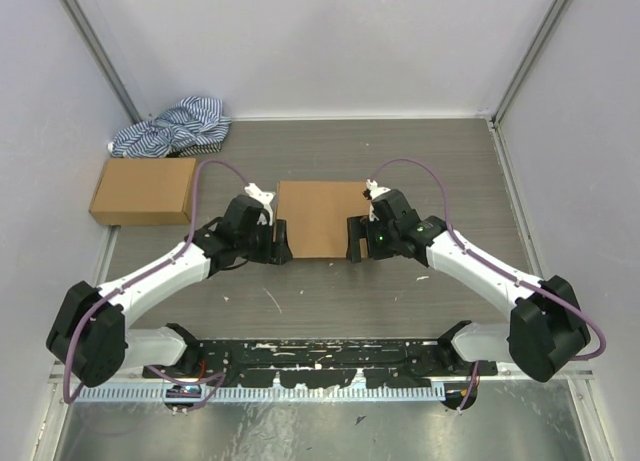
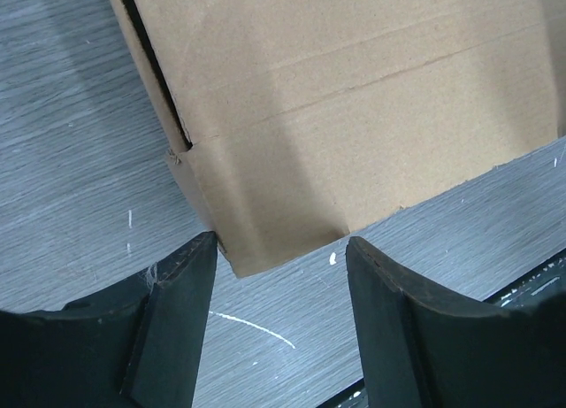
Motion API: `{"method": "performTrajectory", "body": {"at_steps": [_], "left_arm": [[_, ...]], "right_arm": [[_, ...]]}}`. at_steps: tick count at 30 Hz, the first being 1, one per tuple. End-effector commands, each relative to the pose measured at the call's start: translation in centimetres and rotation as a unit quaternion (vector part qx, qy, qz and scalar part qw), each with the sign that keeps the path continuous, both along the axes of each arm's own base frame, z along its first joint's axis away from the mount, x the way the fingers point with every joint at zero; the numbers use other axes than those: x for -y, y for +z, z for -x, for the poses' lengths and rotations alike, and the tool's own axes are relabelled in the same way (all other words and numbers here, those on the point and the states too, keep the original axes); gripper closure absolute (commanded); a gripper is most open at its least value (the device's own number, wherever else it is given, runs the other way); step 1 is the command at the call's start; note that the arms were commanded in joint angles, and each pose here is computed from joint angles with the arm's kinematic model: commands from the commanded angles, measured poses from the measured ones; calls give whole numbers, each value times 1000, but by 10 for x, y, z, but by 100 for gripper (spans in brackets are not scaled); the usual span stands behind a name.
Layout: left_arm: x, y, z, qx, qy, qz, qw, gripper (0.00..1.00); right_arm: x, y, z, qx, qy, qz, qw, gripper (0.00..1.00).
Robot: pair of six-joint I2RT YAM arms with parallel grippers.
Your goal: Fold the paper box
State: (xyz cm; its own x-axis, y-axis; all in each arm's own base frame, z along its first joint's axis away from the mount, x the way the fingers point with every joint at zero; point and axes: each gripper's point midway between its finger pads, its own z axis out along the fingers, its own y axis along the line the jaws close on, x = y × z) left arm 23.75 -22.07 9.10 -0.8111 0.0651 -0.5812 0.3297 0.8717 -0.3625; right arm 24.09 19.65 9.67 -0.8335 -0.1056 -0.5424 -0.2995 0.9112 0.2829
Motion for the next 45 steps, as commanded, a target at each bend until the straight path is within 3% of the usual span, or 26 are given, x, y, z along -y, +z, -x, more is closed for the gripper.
{"method": "performTrajectory", "body": {"at_steps": [1,12,20,26,36,45], "left_arm": [[7,0,-2,-10,-7,5,1000,34],[11,-1,-5,-9,-7,11,1000,35],[4,-6,-10,-3,-1,-9,1000,35],[10,-8,-11,-5,-3,2,1000,35],[19,2,-4,-12,-15,35,999,36],[20,17,0,-15,-17,45,999,37]], "right_arm": [[-7,19,-10,27,8,-10,1000,10],[-7,15,-12,25,3,-9,1000,10],[9,-14,-20,15,-32,47,998,10],[-1,-26,-20,6,-23,25,999,10],[-16,5,-14,25,1,-34,999,11],[-8,20,-10,32,-5,-25,999,12]]}}
